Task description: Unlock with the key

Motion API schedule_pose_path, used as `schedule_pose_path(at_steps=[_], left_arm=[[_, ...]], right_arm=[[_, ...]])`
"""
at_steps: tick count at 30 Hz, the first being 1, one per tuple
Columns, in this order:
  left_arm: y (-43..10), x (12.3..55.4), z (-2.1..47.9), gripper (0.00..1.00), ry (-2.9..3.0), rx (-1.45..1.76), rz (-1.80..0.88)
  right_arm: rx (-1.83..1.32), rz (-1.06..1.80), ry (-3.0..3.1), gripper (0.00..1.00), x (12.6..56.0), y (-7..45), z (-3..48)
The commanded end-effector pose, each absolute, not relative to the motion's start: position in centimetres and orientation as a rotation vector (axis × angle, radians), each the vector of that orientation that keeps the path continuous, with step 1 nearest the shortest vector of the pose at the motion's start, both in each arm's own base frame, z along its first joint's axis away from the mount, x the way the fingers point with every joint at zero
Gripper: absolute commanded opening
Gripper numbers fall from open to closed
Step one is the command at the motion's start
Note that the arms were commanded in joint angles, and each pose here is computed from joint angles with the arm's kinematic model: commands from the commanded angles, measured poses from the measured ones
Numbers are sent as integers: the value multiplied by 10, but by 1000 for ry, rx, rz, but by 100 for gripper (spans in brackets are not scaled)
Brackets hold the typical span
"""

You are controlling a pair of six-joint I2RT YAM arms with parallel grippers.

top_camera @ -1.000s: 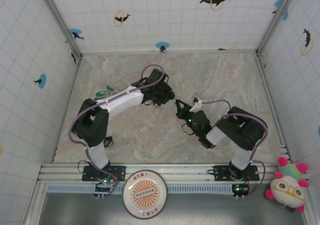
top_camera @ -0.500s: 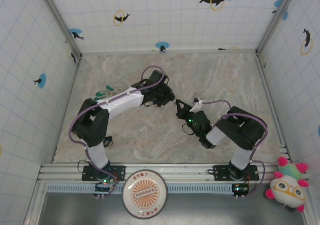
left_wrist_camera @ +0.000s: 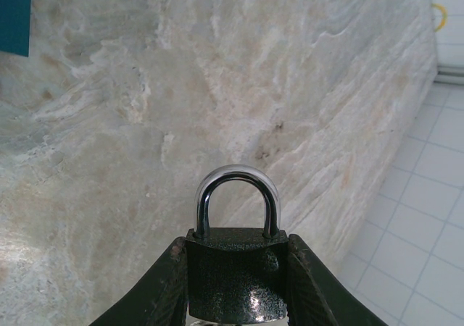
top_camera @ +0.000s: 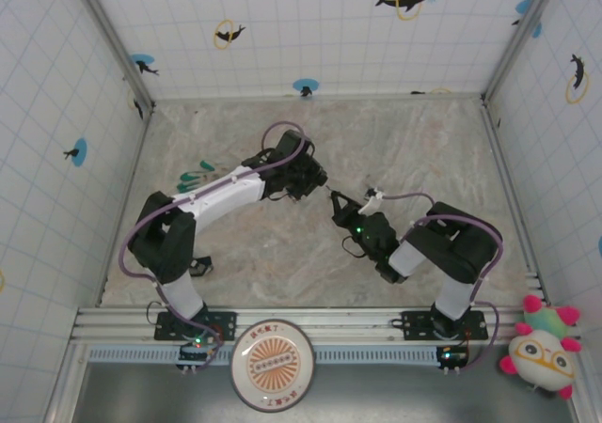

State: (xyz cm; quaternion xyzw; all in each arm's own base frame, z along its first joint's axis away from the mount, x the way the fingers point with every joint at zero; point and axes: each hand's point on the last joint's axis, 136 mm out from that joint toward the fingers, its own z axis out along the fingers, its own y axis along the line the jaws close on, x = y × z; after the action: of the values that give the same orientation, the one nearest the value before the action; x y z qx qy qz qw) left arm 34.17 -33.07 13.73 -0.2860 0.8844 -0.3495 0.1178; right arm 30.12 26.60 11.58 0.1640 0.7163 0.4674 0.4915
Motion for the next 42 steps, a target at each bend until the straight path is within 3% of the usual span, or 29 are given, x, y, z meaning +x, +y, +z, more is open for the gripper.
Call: schedule_pose_path(at_steps=[1, 42], left_arm=[[-327, 341, 149, 4, 2539, -885, -1024], [-334, 332, 131, 4, 2595, -858, -935]], right_arm=[[488, 1167, 1702, 0, 301, 263, 121], [479, 1143, 1676, 0, 301, 272, 136]])
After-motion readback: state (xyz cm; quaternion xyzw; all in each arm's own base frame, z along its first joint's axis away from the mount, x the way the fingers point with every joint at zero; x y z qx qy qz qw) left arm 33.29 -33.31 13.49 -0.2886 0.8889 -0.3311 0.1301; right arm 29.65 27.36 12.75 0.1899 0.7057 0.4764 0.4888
